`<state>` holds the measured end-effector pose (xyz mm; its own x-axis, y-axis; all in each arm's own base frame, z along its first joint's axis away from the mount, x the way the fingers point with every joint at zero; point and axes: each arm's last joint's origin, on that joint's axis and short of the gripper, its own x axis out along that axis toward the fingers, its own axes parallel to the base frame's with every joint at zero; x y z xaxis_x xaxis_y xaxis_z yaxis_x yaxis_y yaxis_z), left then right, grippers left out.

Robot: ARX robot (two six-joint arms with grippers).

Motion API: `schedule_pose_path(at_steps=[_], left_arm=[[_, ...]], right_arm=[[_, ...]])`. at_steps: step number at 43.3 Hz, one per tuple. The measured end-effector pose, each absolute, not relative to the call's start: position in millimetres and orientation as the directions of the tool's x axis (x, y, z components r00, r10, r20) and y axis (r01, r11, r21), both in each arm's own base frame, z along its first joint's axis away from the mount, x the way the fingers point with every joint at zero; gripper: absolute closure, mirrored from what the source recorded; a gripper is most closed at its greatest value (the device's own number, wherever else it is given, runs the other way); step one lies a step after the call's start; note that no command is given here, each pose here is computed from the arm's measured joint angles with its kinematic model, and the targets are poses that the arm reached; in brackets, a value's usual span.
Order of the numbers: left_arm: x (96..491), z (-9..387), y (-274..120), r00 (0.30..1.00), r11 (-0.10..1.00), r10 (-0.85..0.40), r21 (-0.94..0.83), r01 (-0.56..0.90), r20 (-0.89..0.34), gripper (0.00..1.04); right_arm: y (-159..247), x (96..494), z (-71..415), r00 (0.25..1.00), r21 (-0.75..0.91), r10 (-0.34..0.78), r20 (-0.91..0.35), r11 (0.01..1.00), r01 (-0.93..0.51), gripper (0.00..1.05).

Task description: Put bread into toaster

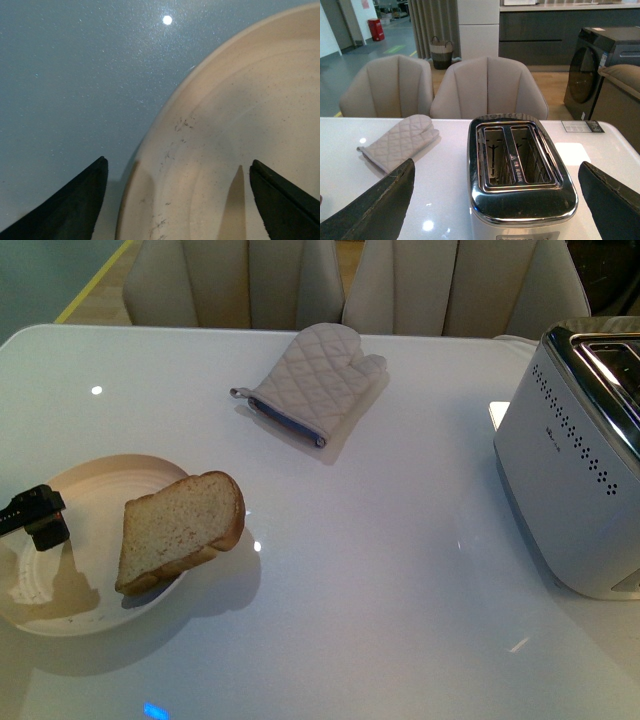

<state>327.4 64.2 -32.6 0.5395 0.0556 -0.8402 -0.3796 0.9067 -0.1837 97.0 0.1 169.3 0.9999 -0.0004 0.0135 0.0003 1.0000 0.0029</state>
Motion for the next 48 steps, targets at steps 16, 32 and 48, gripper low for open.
schedule_pose_path(at_steps=[16,32,48], left_arm=[[323.6,-39.4,36.3,0.562,0.953,-0.046,-0.205,-0.223,-0.826,0.80],[318.8,-36.3,-21.5,0.551,0.958,-0.168,-0.266,-0.103,-0.818,1.00],[314.2,-35.9,-74.3,0.512,0.955,-0.256,-0.295,0.005,-0.820,1.00]], right_arm=[[0.1,97.0,169.3,1.000,0.003,0.000,0.014,1.000,0.000,0.09],[0.1,97.0,169.3,1.000,0.003,0.000,0.014,1.000,0.000,0.09],[0.1,97.0,169.3,1.000,0.003,0.000,0.014,1.000,0.000,0.09]])
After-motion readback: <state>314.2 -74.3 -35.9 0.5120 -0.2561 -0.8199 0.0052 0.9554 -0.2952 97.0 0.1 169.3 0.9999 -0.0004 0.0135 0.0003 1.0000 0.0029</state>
